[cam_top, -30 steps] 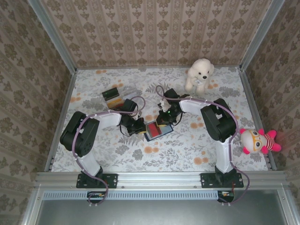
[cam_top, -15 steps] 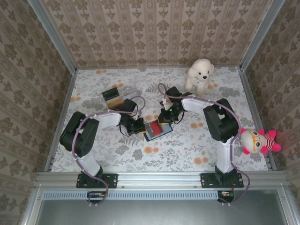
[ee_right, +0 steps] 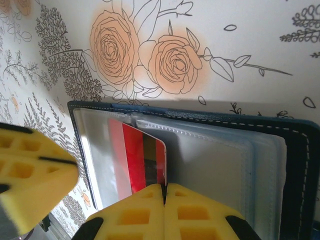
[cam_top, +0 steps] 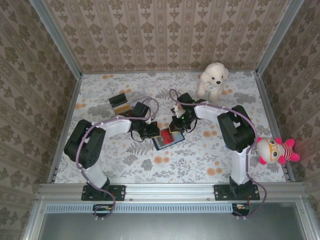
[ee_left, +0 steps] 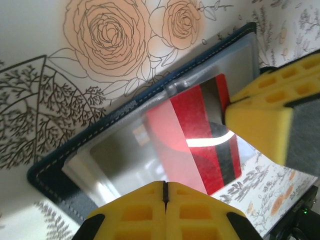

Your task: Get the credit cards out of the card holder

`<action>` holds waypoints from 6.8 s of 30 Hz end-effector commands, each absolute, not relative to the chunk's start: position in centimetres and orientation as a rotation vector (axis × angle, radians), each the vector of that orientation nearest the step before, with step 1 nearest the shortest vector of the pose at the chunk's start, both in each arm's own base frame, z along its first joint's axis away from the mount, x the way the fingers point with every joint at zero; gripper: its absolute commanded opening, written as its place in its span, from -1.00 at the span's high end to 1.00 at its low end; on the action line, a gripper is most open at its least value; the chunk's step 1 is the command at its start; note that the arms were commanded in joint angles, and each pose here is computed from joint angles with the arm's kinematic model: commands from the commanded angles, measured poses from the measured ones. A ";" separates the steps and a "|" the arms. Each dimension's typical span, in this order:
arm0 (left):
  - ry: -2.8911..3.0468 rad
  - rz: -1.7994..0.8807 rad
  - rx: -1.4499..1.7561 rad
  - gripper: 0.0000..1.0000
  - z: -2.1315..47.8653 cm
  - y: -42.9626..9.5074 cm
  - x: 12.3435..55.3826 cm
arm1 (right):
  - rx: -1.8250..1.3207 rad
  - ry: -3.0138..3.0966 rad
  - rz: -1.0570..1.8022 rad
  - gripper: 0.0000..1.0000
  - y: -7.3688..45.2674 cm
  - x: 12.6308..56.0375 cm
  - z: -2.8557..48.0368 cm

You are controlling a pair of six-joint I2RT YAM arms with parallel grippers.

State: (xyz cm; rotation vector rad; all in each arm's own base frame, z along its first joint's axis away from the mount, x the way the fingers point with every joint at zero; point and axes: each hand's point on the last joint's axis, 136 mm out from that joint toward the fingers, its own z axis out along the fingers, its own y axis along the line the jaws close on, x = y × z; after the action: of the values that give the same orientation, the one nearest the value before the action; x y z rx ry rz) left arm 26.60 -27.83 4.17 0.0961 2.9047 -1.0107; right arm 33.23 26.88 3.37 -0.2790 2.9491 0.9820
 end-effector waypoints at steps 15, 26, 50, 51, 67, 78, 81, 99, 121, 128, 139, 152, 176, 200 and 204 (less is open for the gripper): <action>2.866 -0.977 0.063 0.85 3.6 -27.2 27.3 | -0.180 2.767 1.076 1.00 24.9 33.5 8.7; 2.633 -1.207 -0.042 -0.07 9.8 -28.1 29.1 | -0.061 2.631 1.287 1.00 25.0 34.5 11.8; 2.273 -1.756 0.015 -0.17 21.1 -32.3 28.6 | 0.009 2.293 1.753 1.00 26.5 34.8 21.6; 2.259 -1.773 0.013 -0.12 21.4 -32.3 28.5 | 0.006 2.291 1.754 1.00 26.6 34.8 21.6; 2.164 -1.828 0.000 0.52 22.2 -31.7 28.5 | 0.030 2.288 1.743 1.00 25.9 35.1 21.4; 2.151 -1.815 -0.024 1.00 21.8 -30.6 28.8 | 0.037 2.288 1.740 1.00 25.6 35.2 21.1; 2.201 -1.733 0.008 1.00 21.3 -30.0 28.6 | 0.043 2.319 1.666 0.29 25.0 35.1 20.7; 2.406 -0.834 0.554 1.00 21.0 -17.6 30.7 | -0.015 2.426 1.252 -0.95 21.5 34.2 19.5; 2.380 -0.194 1.426 1.00 13.5 -11.6 36.4 | 0.078 2.453 1.369 -1.00 21.2 34.0 18.8; 2.364 -0.180 1.502 1.00 11.6 -10.5 38.2 | 0.116 2.459 1.391 -1.00 21.4 34.6 18.4; 2.365 -0.196 1.531 1.00 9.0 -10.9 39.6 | 0.146 2.455 1.424 -1.00 21.7 34.9 18.2; 2.426 -0.095 1.563 0.74 7.7 -9.5 39.9 | 0.169 2.442 1.430 -1.00 21.7 34.9 18.8; 2.270 -0.045 0.883 -0.27 21.8 -9.8 42.7 | 0.025 2.601 1.062 -0.96 22.3 32.3 16.7; 2.188 -0.679 -0.239 -1.00 22.7 -7.8 33.0 | -0.111 2.835 0.512 -0.89 27.0 30.4 8.2; 2.239 -0.761 -0.319 -1.00 21.5 -8.6 31.3 | -0.058 2.851 0.479 -0.88 27.2 31.4 7.1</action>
State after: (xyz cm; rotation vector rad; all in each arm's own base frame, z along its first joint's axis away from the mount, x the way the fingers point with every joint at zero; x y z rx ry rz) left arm 31.96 -7.61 21.60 -0.2204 2.2346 -0.6462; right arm 30.03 27.17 7.45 -0.1327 2.8605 0.5206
